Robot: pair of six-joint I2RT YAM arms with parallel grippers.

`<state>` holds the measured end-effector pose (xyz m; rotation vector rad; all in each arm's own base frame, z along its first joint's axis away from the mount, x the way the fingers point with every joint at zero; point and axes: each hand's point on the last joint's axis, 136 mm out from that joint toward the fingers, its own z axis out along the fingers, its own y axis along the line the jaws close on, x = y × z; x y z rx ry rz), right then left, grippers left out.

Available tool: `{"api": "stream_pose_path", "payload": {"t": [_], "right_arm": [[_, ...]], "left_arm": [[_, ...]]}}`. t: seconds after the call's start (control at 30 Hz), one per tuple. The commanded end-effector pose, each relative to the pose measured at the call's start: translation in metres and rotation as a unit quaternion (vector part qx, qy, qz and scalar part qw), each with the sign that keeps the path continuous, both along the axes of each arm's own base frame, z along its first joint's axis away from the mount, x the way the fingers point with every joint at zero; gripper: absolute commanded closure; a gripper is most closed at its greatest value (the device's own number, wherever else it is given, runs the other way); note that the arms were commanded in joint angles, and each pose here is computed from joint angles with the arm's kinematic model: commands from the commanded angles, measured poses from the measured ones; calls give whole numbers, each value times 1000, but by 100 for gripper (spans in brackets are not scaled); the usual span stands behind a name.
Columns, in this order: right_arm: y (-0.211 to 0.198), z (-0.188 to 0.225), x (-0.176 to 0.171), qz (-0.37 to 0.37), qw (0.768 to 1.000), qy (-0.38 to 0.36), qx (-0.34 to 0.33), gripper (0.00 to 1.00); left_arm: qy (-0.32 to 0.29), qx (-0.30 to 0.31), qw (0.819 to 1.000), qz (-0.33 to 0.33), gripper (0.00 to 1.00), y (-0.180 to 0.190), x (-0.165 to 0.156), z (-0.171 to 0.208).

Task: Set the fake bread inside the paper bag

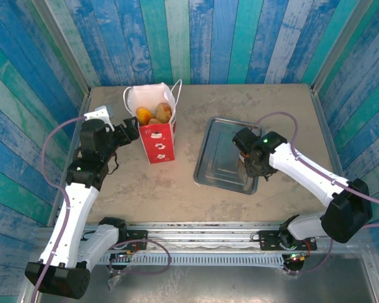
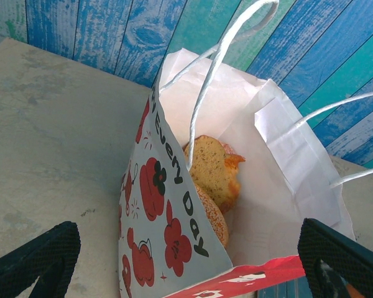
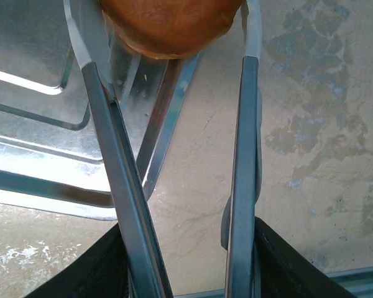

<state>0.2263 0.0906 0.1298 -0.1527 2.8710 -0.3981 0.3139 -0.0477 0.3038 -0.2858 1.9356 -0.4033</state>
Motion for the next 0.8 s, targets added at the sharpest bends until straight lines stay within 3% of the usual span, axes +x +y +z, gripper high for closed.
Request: {"api": "stream_pose_path", "payload": {"t": [0.0, 0.43, 0.77], "right_arm": [[-4, -2, 1, 0, 1000, 2, -12, 53], [-6, 28, 8, 1, 999, -39, -4, 63], [12, 84, 25, 40, 990, -121, 62, 64]], "left_arm": [[-2, 3, 1000, 6, 6, 2, -2, 1], [-5, 4, 1000, 19, 6, 7, -4, 3], [11, -25, 999, 32, 6, 11, 2, 1]]}}
